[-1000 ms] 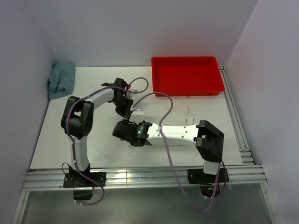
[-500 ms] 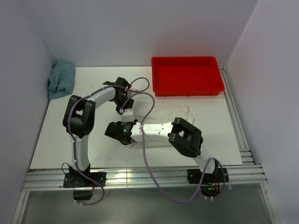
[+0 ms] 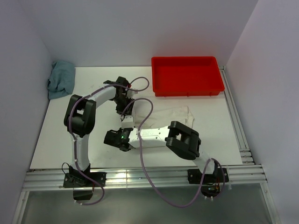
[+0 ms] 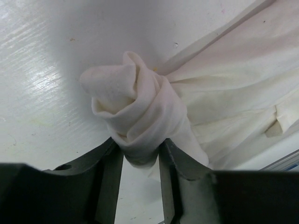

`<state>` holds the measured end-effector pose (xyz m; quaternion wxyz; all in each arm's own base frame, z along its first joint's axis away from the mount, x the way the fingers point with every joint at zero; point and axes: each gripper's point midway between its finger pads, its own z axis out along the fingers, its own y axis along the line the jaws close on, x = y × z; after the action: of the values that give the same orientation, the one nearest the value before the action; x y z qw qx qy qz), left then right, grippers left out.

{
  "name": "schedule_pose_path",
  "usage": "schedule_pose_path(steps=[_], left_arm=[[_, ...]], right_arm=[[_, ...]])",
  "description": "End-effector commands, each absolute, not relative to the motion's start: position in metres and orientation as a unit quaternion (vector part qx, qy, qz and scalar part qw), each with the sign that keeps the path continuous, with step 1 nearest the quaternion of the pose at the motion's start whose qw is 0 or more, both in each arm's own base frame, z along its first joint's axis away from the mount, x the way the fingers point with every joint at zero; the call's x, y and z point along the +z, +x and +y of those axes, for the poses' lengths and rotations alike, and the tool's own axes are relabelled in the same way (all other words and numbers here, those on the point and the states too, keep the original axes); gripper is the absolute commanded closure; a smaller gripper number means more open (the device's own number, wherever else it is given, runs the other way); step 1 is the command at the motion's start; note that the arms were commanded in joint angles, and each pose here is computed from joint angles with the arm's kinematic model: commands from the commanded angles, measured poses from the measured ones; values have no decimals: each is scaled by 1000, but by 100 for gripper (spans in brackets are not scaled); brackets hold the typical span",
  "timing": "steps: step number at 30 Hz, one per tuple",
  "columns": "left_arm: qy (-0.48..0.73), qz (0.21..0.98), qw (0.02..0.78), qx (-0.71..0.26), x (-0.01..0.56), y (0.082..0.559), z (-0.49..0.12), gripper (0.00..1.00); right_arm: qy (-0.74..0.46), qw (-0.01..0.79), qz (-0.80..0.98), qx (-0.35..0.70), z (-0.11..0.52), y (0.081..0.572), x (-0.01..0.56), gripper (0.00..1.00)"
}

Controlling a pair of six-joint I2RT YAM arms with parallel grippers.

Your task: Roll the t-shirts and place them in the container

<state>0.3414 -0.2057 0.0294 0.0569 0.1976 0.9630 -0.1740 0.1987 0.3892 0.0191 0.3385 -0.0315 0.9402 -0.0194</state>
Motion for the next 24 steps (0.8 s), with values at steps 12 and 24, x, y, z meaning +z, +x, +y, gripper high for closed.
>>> schedule_pose_path(steps=[12, 24], left_arm=[[226, 932, 141, -244, 74, 377, -229, 29], [261, 856, 143, -423, 116, 359, -218, 19]], right_arm=[[54, 282, 944, 166, 374, 157, 8, 70], [158, 221, 880, 390, 364, 156, 1, 71]])
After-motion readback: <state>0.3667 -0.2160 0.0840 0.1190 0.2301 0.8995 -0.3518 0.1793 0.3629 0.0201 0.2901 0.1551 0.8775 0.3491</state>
